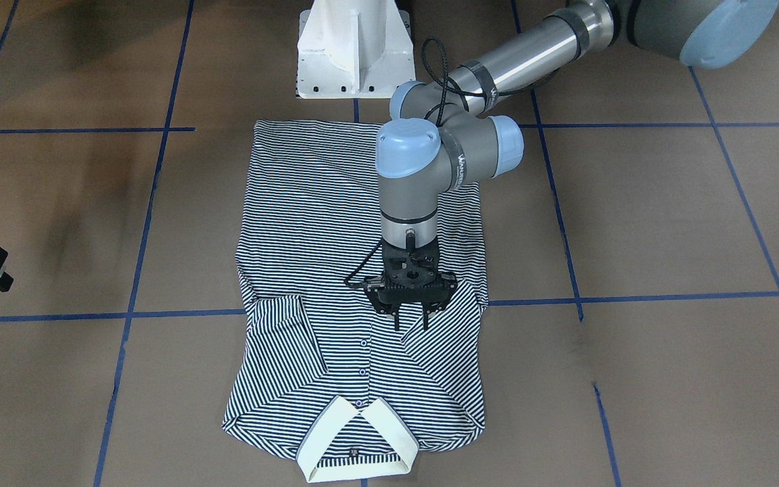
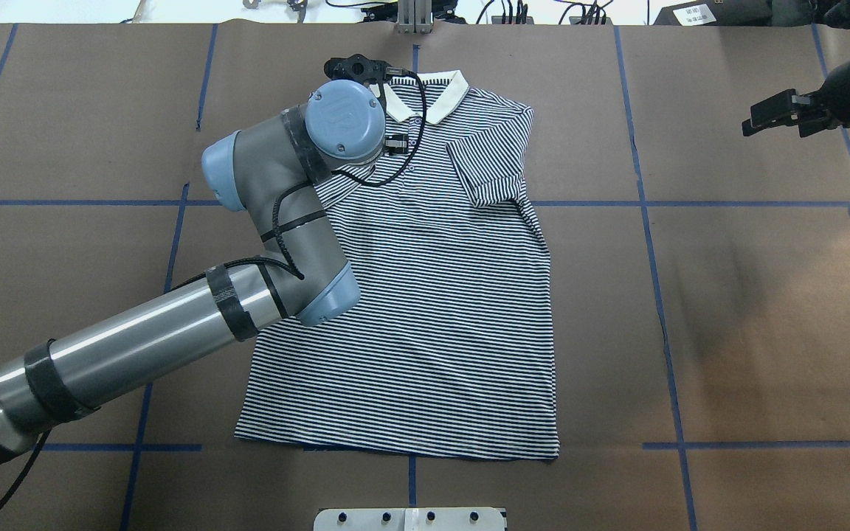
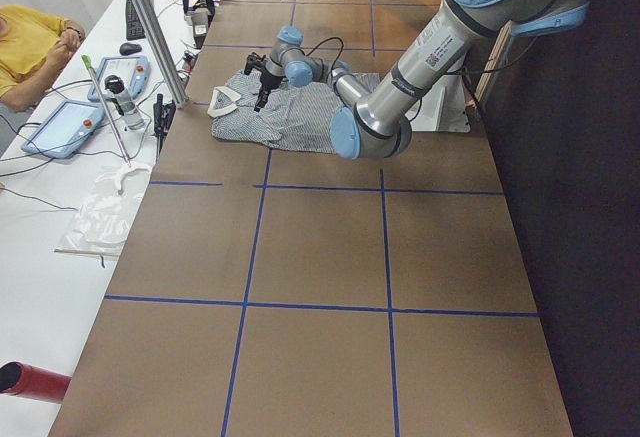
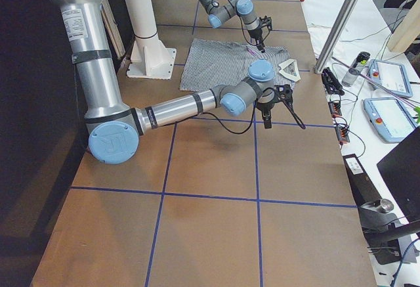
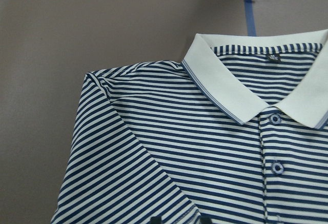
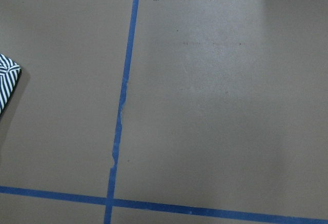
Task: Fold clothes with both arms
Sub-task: 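Fold the grasped sleeve inward across the shirt body with the left gripper, then move both grippers down to the shirt hem corners nearest the robot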
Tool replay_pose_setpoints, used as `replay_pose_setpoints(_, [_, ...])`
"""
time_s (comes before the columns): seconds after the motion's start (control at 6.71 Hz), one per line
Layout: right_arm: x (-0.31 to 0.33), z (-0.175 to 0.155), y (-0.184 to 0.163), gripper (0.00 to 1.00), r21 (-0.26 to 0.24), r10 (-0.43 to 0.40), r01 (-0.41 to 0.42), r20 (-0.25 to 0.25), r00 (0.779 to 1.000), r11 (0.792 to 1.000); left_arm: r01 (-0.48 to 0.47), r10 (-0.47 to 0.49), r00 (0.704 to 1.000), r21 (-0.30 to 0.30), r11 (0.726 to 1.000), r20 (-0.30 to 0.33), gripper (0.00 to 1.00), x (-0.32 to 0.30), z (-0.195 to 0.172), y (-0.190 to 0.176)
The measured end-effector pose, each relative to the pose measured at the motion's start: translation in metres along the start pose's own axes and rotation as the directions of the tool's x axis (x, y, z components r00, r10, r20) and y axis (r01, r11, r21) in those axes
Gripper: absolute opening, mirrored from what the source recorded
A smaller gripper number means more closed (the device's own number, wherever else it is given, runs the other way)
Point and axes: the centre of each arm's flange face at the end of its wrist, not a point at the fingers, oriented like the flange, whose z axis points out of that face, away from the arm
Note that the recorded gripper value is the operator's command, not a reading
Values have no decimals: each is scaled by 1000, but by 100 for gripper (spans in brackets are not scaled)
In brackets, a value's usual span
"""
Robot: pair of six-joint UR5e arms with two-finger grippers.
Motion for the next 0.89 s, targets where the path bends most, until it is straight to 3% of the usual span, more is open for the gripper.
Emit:
replay_pose_setpoints(0.3, [-66, 4, 30, 100, 10, 72, -73, 30, 997, 997, -68, 64, 991, -25, 997, -116, 100, -52, -56, 30])
replay_pose_setpoints(0.45, [-120, 11, 62, 99, 9, 118, -119, 53, 992, 993, -84, 77, 985, -38, 996, -153, 100, -81, -81, 48])
replay_pose_setpoints(0.6, [-177, 16, 104, 97, 3, 185, -186, 67, 980, 983, -90, 82, 982, -42, 995, -173, 100, -105, -101, 63])
replay_pose_setpoints(0.89, [-285, 10, 223, 90, 10, 334, -334, 19, 943, 943, -79, 57, 970, -88, 993, -234, 100, -136, -139, 92])
